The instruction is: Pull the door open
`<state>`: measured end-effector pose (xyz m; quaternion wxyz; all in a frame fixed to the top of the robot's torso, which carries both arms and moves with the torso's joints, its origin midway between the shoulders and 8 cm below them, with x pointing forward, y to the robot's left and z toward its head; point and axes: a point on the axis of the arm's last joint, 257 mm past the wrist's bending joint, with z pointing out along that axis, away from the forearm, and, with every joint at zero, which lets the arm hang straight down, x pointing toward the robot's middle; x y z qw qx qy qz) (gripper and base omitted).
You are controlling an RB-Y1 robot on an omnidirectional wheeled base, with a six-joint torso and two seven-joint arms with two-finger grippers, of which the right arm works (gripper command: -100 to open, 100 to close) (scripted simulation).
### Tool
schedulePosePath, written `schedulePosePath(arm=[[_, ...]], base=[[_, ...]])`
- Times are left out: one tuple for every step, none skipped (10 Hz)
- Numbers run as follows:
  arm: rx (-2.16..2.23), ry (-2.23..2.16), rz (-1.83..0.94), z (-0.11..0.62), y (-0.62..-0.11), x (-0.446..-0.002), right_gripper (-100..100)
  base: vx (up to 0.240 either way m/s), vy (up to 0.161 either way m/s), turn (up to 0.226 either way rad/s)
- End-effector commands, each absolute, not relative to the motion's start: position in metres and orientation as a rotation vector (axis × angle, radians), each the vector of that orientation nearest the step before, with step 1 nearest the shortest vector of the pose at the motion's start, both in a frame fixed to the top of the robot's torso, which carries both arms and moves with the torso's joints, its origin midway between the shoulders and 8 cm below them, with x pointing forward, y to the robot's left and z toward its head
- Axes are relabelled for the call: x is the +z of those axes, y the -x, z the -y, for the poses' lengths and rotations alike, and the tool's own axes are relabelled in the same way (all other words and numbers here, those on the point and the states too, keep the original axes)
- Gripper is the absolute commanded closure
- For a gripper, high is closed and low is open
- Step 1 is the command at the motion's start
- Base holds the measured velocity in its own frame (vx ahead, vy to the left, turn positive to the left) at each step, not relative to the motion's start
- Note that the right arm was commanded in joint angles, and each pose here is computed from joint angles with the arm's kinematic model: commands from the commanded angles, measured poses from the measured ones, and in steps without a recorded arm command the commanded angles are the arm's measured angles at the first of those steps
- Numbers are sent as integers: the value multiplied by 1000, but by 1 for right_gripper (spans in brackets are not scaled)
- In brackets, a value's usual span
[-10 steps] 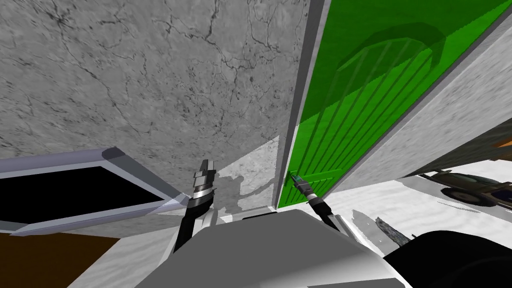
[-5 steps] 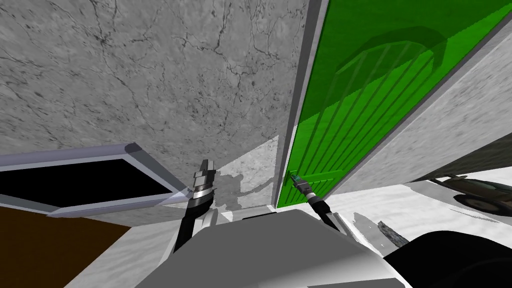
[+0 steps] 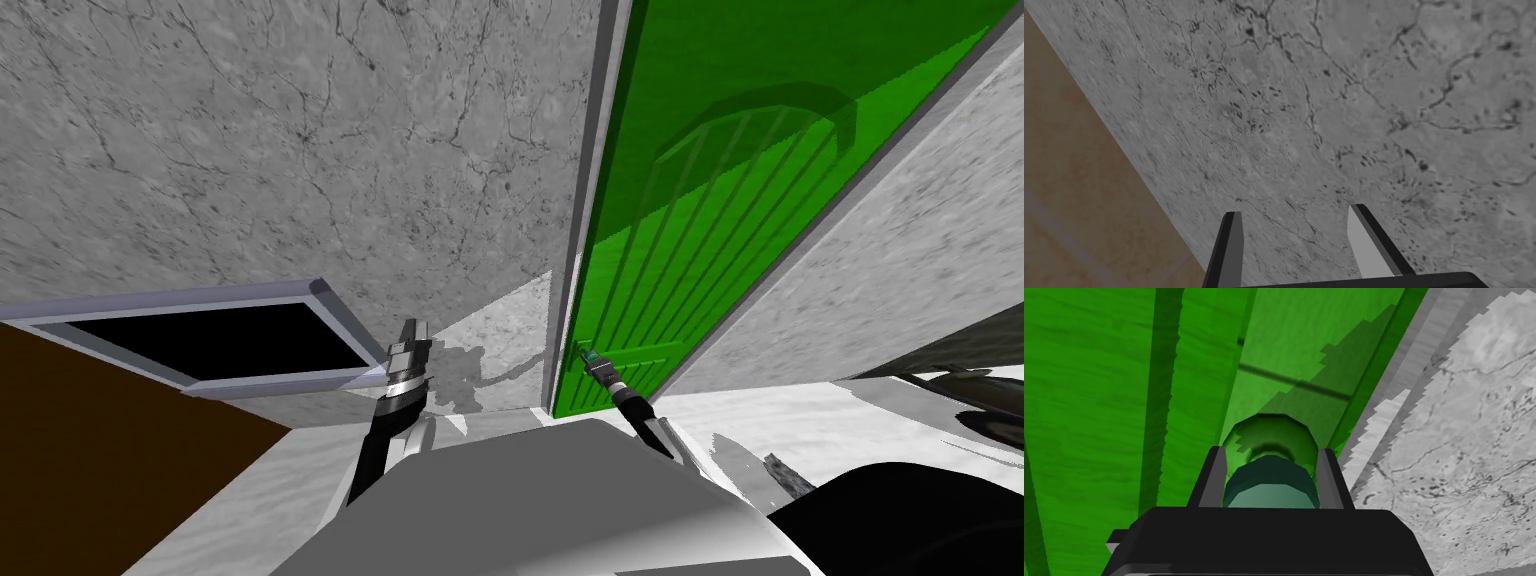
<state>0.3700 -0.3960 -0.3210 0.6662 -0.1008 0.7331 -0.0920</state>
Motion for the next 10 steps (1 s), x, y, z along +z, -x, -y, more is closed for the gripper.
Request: schedulePosePath(arm=[[-259, 298, -1695, 391, -370, -338, 100], [-299, 344, -1709, 391, -372, -343, 100], [-341, 392, -1722, 392, -374, -349, 100], [-380, 436, -1735, 393, -376, -354, 100], [-387, 446, -1734, 393, -376, -354, 100], [-434, 501, -1745, 394, -378, -359, 100], [-434, 501, -1745, 394, -378, -359, 100], [-434, 501, -1745, 394, -378, -359, 100], [-481, 557, -1754, 395, -380, -364, 100], [-481, 557, -1754, 395, -380, -364, 100]], base=[[-97, -51, 123], [-103, -52, 181], [-110, -49, 140], [-100, -54, 146], [-65, -34, 59], [-60, -25, 68], [-48, -16, 54], [-18, -4, 6], [-39, -16, 85], [-48, -16, 82]])
